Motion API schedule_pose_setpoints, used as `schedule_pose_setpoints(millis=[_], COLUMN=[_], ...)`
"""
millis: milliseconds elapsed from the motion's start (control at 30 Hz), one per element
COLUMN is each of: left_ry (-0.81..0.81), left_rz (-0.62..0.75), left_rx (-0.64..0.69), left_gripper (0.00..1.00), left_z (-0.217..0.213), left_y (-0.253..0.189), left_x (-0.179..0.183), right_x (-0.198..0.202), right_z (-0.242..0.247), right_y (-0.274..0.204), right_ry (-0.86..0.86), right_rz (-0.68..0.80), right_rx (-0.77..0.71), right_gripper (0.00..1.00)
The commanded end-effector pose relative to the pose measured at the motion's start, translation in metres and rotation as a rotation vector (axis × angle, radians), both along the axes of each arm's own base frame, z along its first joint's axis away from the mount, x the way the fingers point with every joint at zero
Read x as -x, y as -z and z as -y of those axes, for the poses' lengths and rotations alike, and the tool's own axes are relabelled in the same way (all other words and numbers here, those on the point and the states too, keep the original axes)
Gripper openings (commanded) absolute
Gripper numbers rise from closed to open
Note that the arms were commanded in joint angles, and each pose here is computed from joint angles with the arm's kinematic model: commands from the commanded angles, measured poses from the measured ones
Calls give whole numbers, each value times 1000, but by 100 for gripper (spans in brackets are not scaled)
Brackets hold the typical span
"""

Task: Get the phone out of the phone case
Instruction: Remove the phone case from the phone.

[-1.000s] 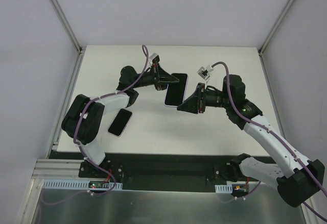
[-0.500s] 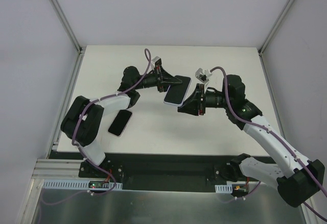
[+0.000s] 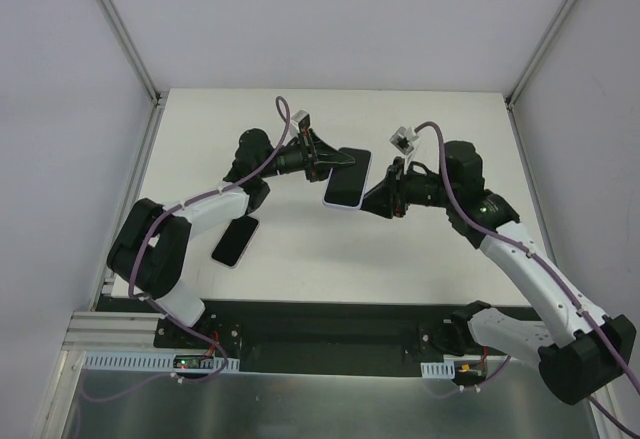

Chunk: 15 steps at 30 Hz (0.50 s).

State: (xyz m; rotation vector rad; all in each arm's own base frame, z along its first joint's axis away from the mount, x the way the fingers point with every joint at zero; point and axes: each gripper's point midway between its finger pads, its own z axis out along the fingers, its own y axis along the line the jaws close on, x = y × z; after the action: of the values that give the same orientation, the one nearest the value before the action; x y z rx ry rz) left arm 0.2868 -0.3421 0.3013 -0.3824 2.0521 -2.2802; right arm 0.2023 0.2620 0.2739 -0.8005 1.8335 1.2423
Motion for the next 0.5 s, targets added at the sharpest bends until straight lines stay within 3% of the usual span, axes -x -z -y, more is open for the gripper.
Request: schedule_pose_setpoints(millis=[0,33,100,133,167,200,233,300,333,467], left_ry=[-20,-30,-48,-53,-59,-64,-72,-79,-84,-111], left_rz=[208,210,219,223,224,231,232,248,248,256], left_rx=[-4,-11,-23,-24,-25,-24,-26,-31,-35,-46], left_gripper=[0,0,0,0,0,0,0,0,0,0], left_z=[-9,-11,-16,-17,-19,-19,-19,-19,-19,-20], left_y=[-33,-34,-32,-33,-32,-32,-32,-31,-29,-25], left_x=[12,10,6,4,1,0,-2,-3,-4,-8], right_x=[20,22,22,17,17,13,11,2,1,-14], right_z=[19,21,32,39,42,43,44,40,35,31], right_y=[-18,-19,-11,-10,-2,-13,-17,-24,-34,-50], right_ry=[-35,-27,64,116,137,153,196,226,240,289], right_rz=[-132,-136,-120,-132,-174,-149,-242,-265,-369,-405], right_rx=[43,48,37,17,-5,-59,-117,-209,-291,-433], right_gripper=[43,57,74,90,96,100,96,96,96,96])
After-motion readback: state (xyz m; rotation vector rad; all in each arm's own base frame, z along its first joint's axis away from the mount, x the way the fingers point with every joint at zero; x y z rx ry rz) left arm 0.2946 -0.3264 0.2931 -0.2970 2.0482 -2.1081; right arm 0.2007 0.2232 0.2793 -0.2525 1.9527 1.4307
